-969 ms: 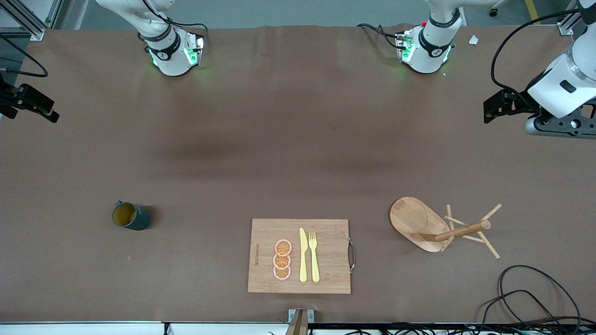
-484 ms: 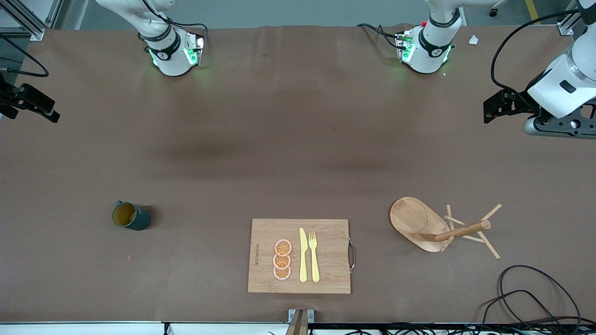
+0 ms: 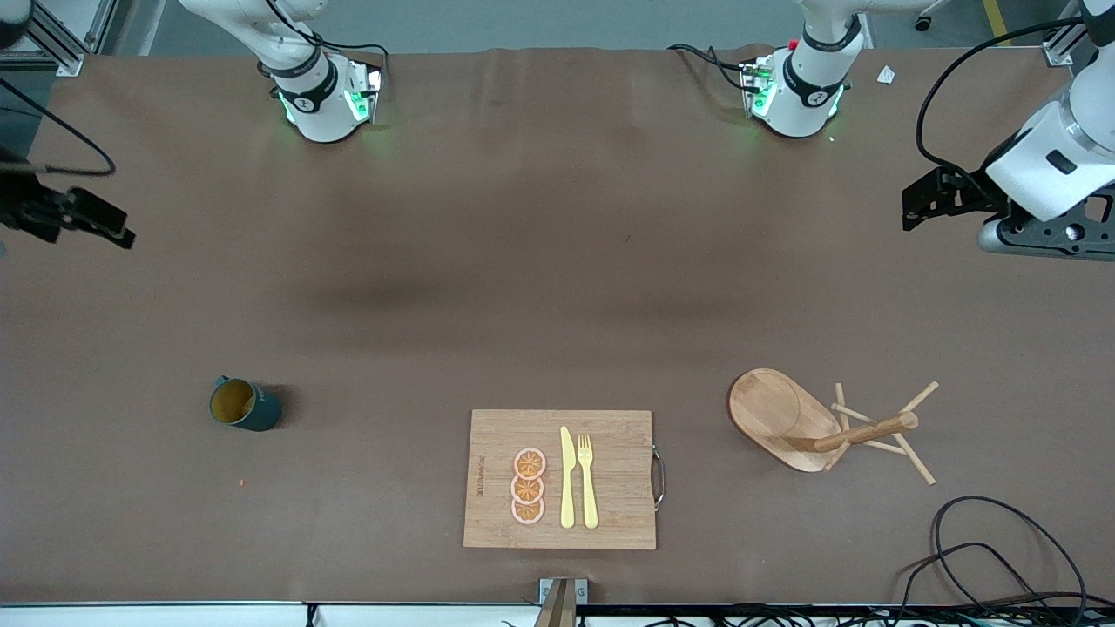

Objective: Pass cup and hang on rack
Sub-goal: 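Reach the right gripper down toward the teal mug, then grasp the teal mug rim with the right gripper, then carry the teal mug toward the table middle with the right gripper, then set the mug down, release, and withdraw the right gripper, then move the left gripper over the mug handle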

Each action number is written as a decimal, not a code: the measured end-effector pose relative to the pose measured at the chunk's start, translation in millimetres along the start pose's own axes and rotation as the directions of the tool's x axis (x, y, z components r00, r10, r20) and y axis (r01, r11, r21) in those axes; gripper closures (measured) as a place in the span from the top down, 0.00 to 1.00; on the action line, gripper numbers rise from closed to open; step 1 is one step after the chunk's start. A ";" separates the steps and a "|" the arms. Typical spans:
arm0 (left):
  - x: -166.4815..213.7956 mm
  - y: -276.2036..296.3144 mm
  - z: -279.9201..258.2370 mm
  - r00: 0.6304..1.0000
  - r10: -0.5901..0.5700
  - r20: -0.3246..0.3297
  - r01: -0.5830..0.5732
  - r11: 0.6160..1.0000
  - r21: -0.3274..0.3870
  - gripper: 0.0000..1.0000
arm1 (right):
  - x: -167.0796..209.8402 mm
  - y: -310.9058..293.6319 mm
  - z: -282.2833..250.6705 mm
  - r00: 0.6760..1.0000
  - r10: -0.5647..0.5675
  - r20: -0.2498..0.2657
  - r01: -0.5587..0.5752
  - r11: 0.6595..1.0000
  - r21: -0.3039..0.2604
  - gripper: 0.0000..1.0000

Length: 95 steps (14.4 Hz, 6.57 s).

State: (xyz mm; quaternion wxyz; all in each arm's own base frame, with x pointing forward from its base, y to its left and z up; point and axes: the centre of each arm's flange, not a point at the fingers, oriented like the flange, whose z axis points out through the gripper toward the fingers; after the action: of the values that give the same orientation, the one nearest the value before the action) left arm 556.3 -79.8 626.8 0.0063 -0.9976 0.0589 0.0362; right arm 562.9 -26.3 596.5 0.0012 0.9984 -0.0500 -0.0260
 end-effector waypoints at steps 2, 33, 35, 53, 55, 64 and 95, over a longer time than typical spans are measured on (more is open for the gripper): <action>0.8 0.0 1.3 1.000 0.000 0.002 0.000 1.000 0.000 1.00 | 27.1 -4.5 48.2 0.998 -0.006 0.062 0.006 1.000 -0.002 1.00; 4.9 1.2 7.0 1.000 0.001 0.013 0.000 1.000 -0.023 1.00 | 148.3 -61.5 320.7 0.993 -0.121 0.002 0.121 0.992 0.019 0.04; 5.0 1.1 7.1 1.000 0.001 0.013 0.000 1.000 -0.023 1.00 | 141.6 -120.9 277.6 0.989 -0.143 0.034 0.143 0.990 0.019 0.04; 5.7 1.1 7.5 1.000 0.000 0.014 0.000 1.000 -0.023 1.00 | -112.6 -627.6 283.2 0.991 -0.021 -0.136 0.048 0.978 0.201 0.04; 5.7 1.1 7.3 1.000 0.000 0.013 0.000 1.000 -0.023 1.00 | -118.9 -637.1 310.8 0.993 -0.014 -0.118 0.036 0.982 0.186 0.04; 5.7 2.3 5.7 1.000 0.003 0.009 -0.002 1.000 -0.023 1.00 | -128.5 -647.0 339.1 0.995 0.001 -0.104 0.017 0.986 0.167 0.40; -79.7 404.2 123.6 0.744 -0.601 -0.292 0.656 0.740 0.147 1.00 | 56.1 4.9 -19.2 0.980 0.107 -0.169 -0.102 0.994 0.037 1.00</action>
State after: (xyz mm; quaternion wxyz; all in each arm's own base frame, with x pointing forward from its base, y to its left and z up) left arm 420.8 -469.7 506.0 0.1319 -0.9470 -0.2791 -0.0888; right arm 619.1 -36.9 612.8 -0.0074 0.9929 -0.1023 0.0602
